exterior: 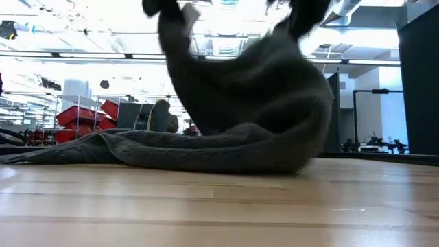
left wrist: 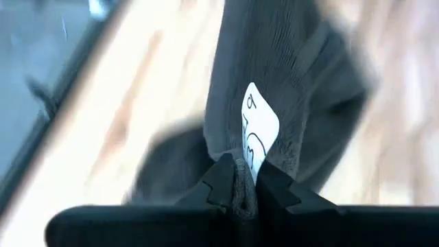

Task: Roll towel
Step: Fold the black towel

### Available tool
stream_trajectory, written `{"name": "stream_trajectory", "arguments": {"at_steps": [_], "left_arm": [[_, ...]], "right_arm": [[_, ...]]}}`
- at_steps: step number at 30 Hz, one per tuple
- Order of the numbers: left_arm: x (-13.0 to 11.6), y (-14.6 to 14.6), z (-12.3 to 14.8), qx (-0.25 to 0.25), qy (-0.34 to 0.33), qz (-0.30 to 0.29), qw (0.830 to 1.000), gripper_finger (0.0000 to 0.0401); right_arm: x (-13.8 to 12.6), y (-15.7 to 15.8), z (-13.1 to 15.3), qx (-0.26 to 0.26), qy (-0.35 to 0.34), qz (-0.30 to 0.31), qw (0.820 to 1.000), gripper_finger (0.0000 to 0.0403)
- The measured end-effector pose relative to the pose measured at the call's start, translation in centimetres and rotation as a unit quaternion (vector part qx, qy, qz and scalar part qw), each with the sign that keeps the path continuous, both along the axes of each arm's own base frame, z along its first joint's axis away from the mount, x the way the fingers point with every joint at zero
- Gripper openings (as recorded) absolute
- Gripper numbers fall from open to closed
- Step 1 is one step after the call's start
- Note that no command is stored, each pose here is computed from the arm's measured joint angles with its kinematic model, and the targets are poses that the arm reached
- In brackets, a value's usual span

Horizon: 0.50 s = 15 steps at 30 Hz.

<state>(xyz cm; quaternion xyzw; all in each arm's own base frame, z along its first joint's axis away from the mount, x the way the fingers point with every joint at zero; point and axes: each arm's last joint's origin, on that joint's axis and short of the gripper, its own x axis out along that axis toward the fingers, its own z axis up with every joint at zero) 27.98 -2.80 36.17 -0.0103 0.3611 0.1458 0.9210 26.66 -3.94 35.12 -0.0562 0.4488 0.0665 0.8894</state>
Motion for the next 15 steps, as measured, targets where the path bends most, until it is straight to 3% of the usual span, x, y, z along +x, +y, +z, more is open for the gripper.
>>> {"name": "stream_trajectory", "arguments": {"at_steps": [4,7,11,15], "left_arm": [[-0.3,0.0,7.2,0.013,-0.143,-0.038,0.989,0.0017],[-1.2,-0.4,12.3,0.017,-0.260,-0.100,0.960,0.0017],[-2.6,-1.3,17.2,0.003,-0.398,-0.205,0.894,0.0017],[-4.2,-2.3,20.5,-0.020,-0.503,-0.324,0.801,0.0017]], "right_arm": [[-3.6,2.4,7.2,0.000,-0.142,-0.018,0.990,0.0009],[-5.8,4.1,12.1,0.019,-0.263,0.005,0.965,0.0009],[-8.2,6.6,17.4,0.051,-0.397,0.091,0.912,0.0009],[-9.5,9.3,20.9,0.076,-0.495,0.182,0.846,0.0009]]}}
